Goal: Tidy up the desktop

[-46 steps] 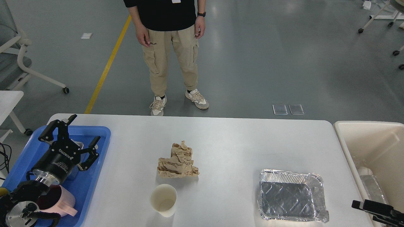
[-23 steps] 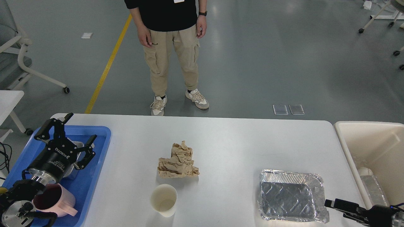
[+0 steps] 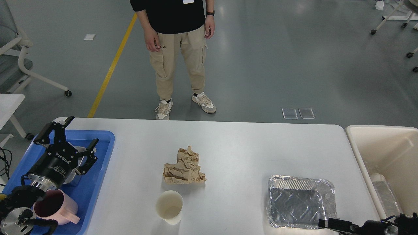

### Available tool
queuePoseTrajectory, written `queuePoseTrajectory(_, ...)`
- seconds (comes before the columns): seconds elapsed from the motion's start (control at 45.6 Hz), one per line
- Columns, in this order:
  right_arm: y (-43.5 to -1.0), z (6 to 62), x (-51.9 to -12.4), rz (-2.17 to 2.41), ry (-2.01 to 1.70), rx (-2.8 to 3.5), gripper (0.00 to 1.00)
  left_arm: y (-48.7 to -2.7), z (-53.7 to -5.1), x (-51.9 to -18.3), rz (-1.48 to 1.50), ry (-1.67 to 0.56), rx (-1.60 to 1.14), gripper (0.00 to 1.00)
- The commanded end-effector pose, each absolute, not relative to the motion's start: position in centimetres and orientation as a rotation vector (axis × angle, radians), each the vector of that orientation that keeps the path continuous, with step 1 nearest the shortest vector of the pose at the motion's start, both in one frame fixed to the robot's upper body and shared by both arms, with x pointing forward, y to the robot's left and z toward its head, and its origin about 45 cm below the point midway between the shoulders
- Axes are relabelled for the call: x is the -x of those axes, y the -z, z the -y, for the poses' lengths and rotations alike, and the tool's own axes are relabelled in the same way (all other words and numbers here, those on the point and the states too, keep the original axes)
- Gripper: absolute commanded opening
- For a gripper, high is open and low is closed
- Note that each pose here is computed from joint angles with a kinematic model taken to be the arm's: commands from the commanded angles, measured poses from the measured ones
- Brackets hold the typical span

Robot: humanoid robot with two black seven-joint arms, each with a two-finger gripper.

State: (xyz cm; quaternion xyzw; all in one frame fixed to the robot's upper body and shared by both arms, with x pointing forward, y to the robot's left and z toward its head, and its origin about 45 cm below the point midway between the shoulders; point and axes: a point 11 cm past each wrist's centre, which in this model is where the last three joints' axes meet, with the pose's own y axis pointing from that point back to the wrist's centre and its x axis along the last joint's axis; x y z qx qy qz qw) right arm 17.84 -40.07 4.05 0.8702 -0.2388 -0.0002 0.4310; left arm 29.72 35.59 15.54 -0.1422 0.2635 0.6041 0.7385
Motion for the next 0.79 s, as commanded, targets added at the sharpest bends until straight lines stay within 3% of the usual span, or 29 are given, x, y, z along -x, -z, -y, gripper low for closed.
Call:
queuePoseTrajectory(0.0, -4.3, 40.4, -18.6, 0.61, -0.03, -2.161, 1.0, -15.5, -35.6, -29.6, -0.579, -1.32, 0.315, 0.97)
queuePoseTrajectory(0.767, -4.0, 39.7, -21.2, 0.642, -0.14, -2.145, 1.0, -15.8, -35.8, -29.5, -0.561, -1.323, 0.337, 0.97)
